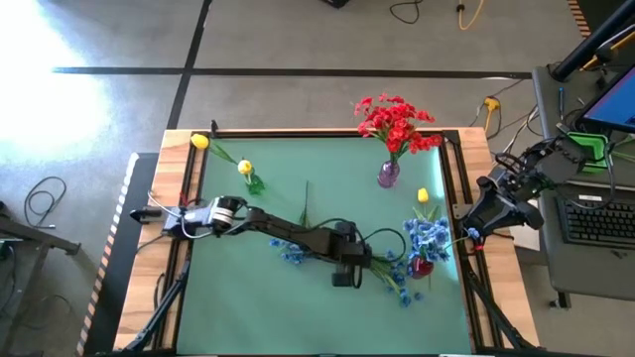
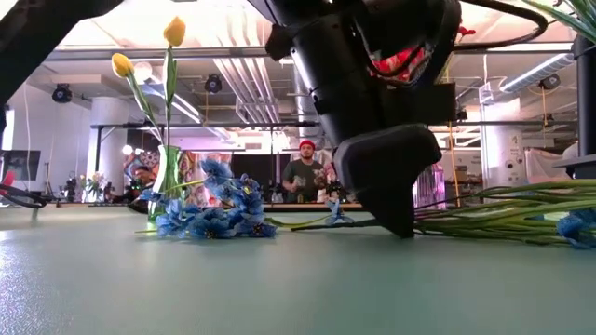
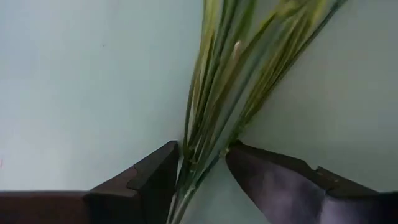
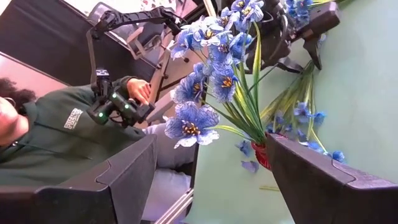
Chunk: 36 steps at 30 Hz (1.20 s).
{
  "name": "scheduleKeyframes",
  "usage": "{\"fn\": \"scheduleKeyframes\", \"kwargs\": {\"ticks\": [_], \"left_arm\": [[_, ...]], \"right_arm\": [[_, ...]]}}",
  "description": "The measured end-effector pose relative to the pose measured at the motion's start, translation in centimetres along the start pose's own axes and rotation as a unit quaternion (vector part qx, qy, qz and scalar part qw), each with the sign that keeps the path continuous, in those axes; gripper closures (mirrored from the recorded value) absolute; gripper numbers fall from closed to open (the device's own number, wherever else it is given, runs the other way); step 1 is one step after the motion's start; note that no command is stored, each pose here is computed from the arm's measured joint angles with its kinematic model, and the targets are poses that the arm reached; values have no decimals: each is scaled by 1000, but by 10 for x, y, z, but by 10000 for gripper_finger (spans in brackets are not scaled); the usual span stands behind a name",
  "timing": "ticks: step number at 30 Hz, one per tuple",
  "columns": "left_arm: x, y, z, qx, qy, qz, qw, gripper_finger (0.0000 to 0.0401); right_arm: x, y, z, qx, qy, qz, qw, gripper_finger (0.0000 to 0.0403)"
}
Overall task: Sort flowers into vase by color
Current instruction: Put the right blue flower into the red vase
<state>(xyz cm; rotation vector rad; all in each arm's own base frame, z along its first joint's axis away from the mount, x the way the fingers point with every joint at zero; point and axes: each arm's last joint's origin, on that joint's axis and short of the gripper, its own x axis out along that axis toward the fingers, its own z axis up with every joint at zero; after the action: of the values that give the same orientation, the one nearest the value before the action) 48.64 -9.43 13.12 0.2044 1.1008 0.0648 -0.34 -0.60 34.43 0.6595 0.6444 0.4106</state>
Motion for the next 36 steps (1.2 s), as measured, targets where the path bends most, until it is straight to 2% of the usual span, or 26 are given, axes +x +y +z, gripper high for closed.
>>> {"fn": "scheduleKeyframes", "kwargs": {"ticks": [5,12,13,18,23,27,32,36], "left_arm": [[0,3,-1,-4,7,2,1000,246],[-4,4,-2,-2,14,4,1000,380],[-6,5,-2,-1,18,4,1000,390],[-29,5,-5,27,45,-32,998,398],[-81,8,0,16,39,-90,995,400],[-115,11,3,13,6,-125,992,401],[-155,14,3,8,-67,-120,991,401],[-171,16,-6,5,-109,-96,989,401]], "right_arm": [[0,0,0,0,0,0,1000,112],[0,0,0,0,1,0,1000,108],[0,0,0,0,1,0,1000,109],[0,0,0,0,1,0,1000,109],[-1,0,0,0,0,1,1000,109],[-1,0,1,-14,-9,-6,1000,114],[-2,-2,3,-51,-40,-30,997,117],[-3,-1,3,-52,-43,-31,997,112]]}}
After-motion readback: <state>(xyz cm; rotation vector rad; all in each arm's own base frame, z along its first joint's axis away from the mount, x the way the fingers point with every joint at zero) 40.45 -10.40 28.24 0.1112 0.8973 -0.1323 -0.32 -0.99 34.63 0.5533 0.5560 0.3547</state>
